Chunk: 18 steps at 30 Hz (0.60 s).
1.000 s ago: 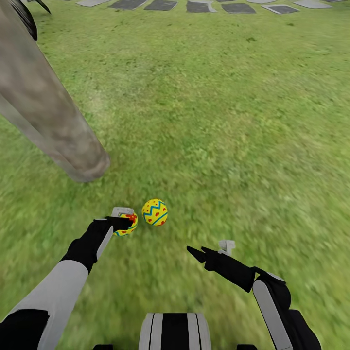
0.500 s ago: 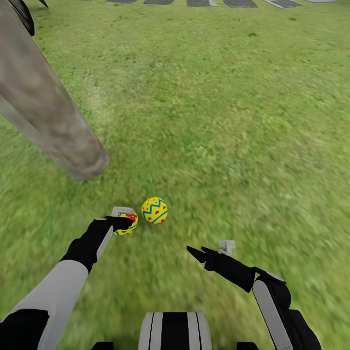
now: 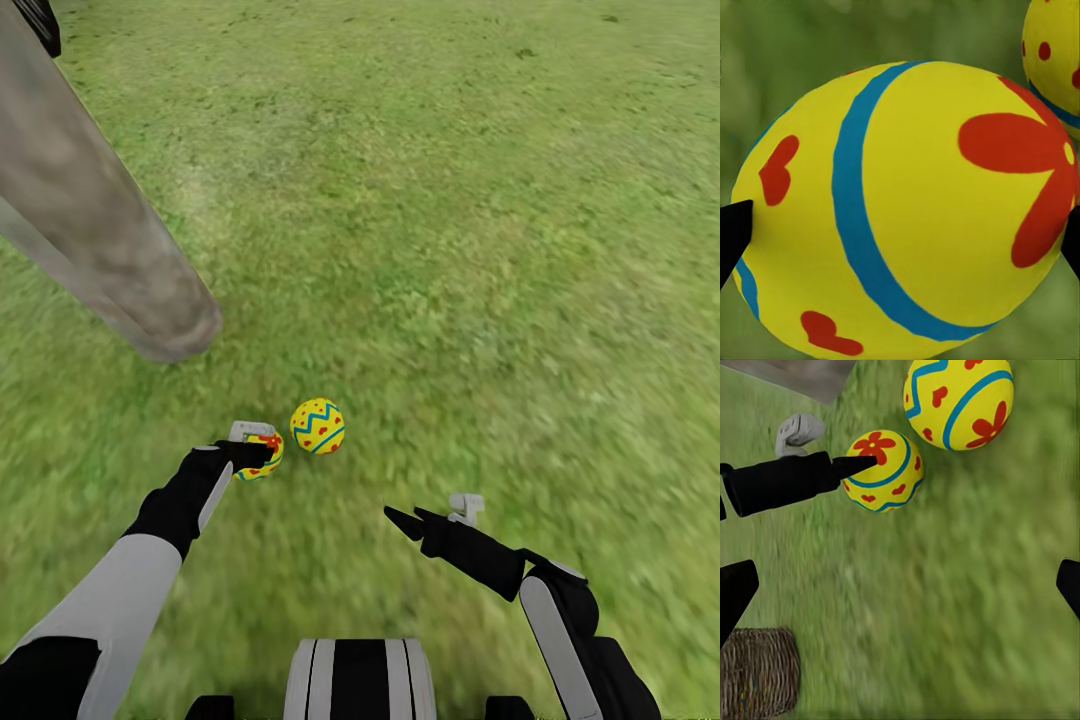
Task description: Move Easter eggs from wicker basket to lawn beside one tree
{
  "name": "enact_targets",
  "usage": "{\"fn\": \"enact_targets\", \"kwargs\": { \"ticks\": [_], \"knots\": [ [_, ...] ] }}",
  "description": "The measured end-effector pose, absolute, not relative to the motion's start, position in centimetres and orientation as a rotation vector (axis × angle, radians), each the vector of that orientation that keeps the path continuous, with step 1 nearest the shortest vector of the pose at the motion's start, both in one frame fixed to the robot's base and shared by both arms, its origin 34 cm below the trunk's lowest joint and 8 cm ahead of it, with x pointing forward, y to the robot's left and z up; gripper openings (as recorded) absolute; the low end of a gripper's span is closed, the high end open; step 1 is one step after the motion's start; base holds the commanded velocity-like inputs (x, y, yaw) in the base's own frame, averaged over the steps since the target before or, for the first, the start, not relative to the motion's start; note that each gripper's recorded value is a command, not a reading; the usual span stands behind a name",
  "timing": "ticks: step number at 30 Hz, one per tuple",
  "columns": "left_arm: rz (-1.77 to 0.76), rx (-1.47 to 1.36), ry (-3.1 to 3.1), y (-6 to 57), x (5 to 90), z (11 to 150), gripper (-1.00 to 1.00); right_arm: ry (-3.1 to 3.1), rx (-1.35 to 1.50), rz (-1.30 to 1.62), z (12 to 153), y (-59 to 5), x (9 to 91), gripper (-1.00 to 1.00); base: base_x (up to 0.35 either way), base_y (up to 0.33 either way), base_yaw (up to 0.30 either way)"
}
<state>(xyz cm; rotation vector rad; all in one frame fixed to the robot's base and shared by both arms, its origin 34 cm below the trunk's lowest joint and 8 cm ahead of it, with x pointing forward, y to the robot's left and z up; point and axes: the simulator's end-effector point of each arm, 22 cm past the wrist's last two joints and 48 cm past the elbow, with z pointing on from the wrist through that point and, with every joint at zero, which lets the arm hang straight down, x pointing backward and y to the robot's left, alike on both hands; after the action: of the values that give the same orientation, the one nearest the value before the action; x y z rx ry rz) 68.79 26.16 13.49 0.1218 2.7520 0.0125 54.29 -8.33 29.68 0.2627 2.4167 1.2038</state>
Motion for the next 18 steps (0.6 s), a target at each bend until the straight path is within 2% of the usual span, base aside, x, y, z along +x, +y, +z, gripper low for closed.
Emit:
{"fn": "enact_targets", "kwargs": {
  "ticks": [10,11,18],
  "knots": [
    [0.012,0.122,2.752,26.16,68.82,13.49,-1.00,2.417,0.263,1.204,29.68,-8.33,54.29,1.00,0.000,0.000,0.000],
    [0.012,0.122,2.751,26.16,68.82,13.49,1.00,2.417,0.263,1.204,29.67,-8.33,54.28,1.00,0.000,0.000,0.000],
    [0.020,0.127,2.761,26.32,68.52,13.24,1.00,2.417,0.264,1.204,29.65,-8.34,54.27,1.00,0.000,0.000,0.000]
  ]
}}
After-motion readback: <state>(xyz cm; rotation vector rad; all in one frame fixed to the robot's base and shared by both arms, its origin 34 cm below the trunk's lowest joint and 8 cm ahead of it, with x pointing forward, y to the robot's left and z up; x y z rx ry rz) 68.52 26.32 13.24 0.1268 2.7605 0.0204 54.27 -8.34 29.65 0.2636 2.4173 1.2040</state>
